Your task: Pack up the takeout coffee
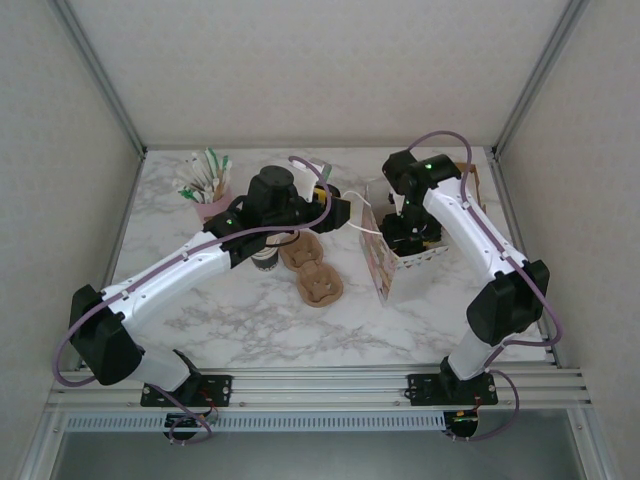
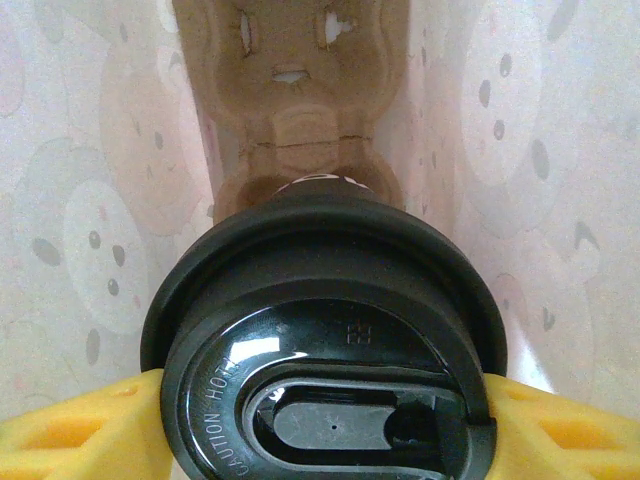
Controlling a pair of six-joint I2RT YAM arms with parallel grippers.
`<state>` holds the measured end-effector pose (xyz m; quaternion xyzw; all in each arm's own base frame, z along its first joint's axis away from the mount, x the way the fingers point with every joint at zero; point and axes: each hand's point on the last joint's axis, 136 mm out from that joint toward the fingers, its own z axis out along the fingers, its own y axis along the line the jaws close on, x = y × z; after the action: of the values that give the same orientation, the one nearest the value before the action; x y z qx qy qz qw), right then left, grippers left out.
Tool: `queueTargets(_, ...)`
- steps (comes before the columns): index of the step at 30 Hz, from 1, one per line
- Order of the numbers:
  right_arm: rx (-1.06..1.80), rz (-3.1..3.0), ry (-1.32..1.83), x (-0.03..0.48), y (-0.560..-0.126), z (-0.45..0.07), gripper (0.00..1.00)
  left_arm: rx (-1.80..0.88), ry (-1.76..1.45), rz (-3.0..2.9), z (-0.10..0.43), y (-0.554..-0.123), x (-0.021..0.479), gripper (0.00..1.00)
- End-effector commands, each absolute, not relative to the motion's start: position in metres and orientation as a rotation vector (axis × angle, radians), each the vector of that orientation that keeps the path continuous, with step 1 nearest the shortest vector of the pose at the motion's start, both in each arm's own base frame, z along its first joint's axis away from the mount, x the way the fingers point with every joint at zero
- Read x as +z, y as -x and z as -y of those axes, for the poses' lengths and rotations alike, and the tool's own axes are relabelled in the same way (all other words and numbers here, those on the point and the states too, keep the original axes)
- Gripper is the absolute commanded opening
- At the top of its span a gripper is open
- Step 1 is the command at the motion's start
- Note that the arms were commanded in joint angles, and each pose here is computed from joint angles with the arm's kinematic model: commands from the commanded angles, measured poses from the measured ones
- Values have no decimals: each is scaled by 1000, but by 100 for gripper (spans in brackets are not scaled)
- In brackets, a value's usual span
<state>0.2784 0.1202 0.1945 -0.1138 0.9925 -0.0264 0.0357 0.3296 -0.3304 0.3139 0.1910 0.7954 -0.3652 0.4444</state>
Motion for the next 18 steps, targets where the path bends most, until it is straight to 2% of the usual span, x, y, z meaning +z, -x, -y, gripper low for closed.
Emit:
queueTargets(1, -76, -3048, 358, 196, -274, -116, 69, -903, -450, -1986, 333, -332, 308, 66)
queueTargets(6, -65, -3043, 355, 193, -274, -116, 69, -933, -451, -1960, 333, -328, 319, 69)
queueTargets(12, -42, -3039, 354, 192, -273, -118, 69, -955, -437, -1900, 325, -320, 340, 90)
queueTargets(18, -16, -3031, 358, 191, -275, -122, 69, -942, -437, -1908, 323, -320, 339, 97)
